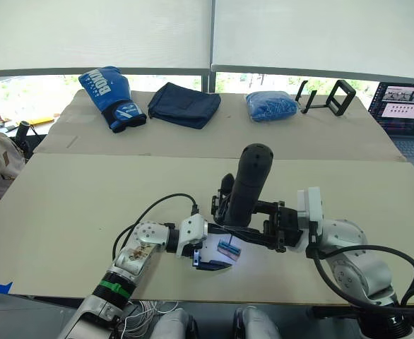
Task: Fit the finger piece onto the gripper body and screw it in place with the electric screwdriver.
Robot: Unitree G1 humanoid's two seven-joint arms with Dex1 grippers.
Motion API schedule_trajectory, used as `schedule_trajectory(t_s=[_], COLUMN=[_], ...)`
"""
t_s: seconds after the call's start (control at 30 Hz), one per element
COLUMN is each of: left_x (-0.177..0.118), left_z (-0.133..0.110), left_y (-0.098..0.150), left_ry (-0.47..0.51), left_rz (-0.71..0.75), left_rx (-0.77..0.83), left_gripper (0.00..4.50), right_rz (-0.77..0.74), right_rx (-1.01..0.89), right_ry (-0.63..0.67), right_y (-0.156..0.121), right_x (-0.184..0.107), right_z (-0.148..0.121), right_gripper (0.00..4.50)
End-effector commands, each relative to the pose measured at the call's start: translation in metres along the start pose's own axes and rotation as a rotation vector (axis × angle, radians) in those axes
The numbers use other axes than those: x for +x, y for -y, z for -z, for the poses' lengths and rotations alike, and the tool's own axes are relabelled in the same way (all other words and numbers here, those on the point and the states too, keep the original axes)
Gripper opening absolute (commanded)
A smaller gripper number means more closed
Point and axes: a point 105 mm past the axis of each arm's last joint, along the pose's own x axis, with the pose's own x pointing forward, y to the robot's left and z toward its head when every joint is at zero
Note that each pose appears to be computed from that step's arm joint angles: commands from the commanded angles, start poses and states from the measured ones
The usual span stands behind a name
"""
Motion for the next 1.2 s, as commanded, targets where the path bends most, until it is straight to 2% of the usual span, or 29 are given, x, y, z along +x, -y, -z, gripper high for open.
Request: schedule_trajectory(t_s=[0.03, 1.2], left_x=[0.009, 0.0099], left_z=[0.0178, 0.0188], left_y=[0.0151, 0.0158], left_ry=[-0.044, -0.042], left_rz=[0.051, 0.049], left_rx=[-0.068, -0.079], left_gripper=[4.43, 4.43], right_rz=[-0.009, -0.017], right_rx=[-0.034, -0.03], right_ry=[0.034, 0.003], right_y=[-0.0021, 0.0004], right_x=[0.001, -0.0038], right_z=[-0.01, -0.0079], right_gripper=[1.94, 1.94])
